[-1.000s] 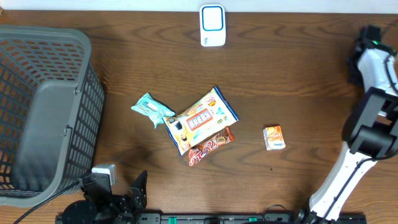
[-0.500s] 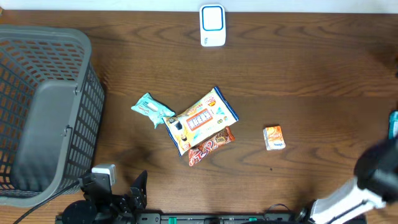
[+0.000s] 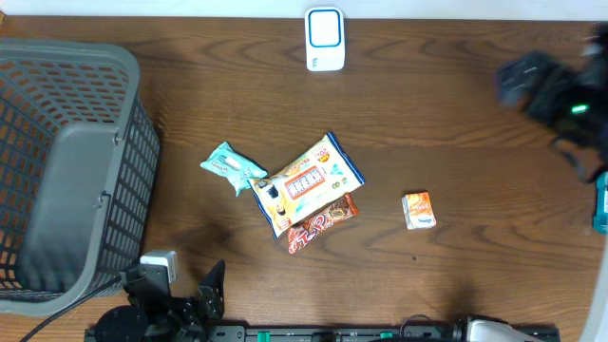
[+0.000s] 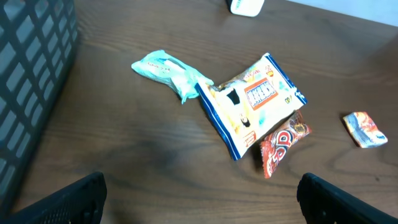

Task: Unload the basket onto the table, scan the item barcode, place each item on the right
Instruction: 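Reach the right gripper to the small orange pack and grasp it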

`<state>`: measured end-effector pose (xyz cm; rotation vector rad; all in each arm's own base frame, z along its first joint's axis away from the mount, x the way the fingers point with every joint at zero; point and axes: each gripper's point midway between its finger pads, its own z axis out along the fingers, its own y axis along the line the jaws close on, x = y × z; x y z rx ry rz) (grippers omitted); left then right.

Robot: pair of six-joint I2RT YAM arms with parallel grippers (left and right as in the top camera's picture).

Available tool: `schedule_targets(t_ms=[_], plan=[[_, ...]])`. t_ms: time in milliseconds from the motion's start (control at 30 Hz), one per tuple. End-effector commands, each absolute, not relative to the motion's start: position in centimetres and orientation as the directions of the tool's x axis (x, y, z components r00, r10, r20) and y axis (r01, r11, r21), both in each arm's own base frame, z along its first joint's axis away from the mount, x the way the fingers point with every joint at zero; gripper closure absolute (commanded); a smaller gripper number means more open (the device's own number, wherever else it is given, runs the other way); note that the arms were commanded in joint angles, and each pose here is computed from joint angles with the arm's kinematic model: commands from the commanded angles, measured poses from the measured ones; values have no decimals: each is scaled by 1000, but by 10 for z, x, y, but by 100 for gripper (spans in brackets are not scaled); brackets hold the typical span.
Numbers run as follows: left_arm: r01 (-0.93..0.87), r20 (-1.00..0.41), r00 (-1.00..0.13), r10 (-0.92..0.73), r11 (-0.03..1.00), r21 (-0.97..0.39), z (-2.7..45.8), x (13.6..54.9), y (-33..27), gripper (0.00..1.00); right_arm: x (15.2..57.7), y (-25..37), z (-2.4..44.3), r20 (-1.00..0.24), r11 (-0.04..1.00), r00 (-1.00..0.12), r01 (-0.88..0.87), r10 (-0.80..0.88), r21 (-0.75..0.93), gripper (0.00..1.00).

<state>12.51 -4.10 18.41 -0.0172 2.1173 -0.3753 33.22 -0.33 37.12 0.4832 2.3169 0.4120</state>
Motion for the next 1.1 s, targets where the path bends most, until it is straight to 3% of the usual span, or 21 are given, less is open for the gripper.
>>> schedule_targets(t_ms=[0,200,333,533,667,733,800,833,1067], plan=[[142,-823,-545,-159,950,-277,186,125,-42,2,317,54,302,-396,912,-860,168,321,374,1],[142,-823,-545,-159,950,-277,186,125,-42,2,295,93,193,-226,988,-969,63,94,141,4],[142,-823,-545,-159,950,-277,186,125,-42,2,282,89,136,-148,995,-987,72,62,-63,9],[142,-823,-545,-159,950,-277,186,125,-43,2,287,83,106,-122,958,-992,-4,-41,-287,9],[142,-823,-545,-159,950,-277,186,125,-42,2,290,79,85,-78,936,-995,-27,-58,-352,14],[142,-823,-545,-159,950,-277,186,125,-42,2,287,77,72,-33,927,-998,-43,-60,-372,25],[142,-823,-545,-159,950,-277,186,125,-43,2,281,75,58,18,918,-998,-62,-60,-392,46],[142,-823,-545,-159,950,-277,186,125,-43,2,277,73,51,44,913,-997,-72,-59,-402,49],[142,-823,-545,-159,950,-277,186,125,-42,2,263,65,17,145,890,-988,-115,-55,-442,47]])
